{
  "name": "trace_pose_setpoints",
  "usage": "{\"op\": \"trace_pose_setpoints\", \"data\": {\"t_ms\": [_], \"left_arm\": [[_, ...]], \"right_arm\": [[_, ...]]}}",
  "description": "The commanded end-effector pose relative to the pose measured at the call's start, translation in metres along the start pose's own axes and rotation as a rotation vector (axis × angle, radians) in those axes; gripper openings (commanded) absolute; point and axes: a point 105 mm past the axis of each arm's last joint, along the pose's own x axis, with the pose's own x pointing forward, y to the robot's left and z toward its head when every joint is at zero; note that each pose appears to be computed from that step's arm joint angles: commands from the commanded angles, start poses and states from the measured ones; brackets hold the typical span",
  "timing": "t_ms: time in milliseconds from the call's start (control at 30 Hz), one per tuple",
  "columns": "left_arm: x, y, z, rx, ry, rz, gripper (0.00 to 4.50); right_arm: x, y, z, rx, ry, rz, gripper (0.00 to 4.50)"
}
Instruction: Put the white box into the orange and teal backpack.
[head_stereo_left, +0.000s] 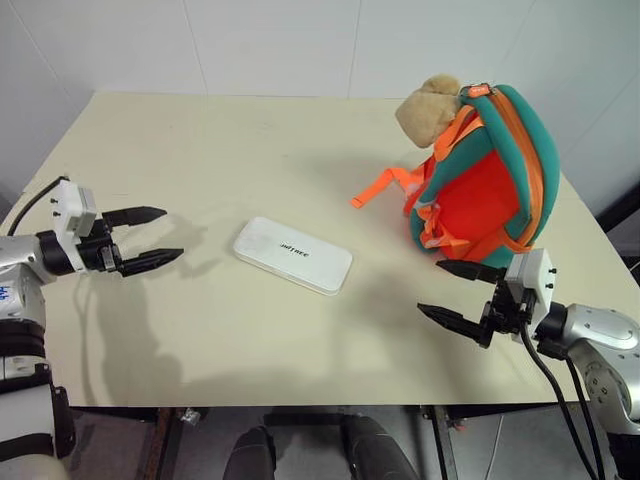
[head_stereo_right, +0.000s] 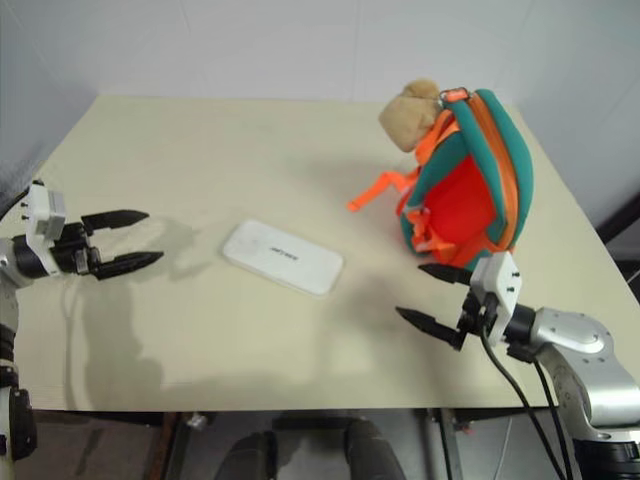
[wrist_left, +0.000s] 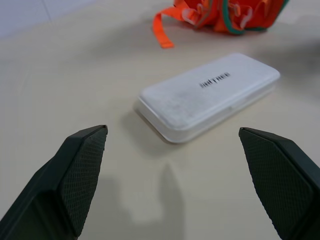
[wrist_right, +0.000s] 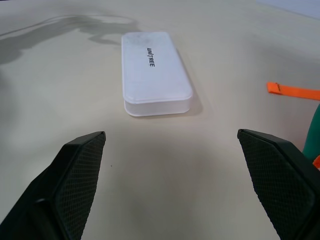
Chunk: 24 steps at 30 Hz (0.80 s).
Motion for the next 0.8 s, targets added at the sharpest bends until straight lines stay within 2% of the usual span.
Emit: {"op": "trace_pose_setpoints", "data": {"t_ms": [33, 167, 400, 533, 633, 800], "left_arm": [[0.003, 0.006, 0.008, 0.046, -0.013, 0.004, 4.5], [0.012, 0.008, 0.004, 0.044, -0.043, 0.033, 4.5], [0.023, 0.018, 0.0, 0.071, -0.007, 0.08, 4.5], [0.031, 0.022, -0.011, 0.082, 0.046, 0.114, 3.63], [0.039, 0.029, -0.016, 0.061, 0.065, 0.172, 2.67], [0.062, 0.035, -0.032, 0.044, 0.16, 0.224, 1.07]], "right_arm": [[0.003, 0.004, 0.018, -0.041, -0.062, -0.013, 4.47], [0.007, 0.005, 0.013, -0.028, -0.075, -0.027, 4.47], [0.023, 0.001, 0.018, -0.04, -0.07, -0.046, 4.47], [0.038, -0.002, 0.012, -0.022, -0.037, -0.08, 3.57], [0.048, -0.001, 0.009, -0.037, -0.006, -0.087, 2.53], [0.067, -0.01, -0.003, -0.048, 0.055, -0.191, 0.82]]}}
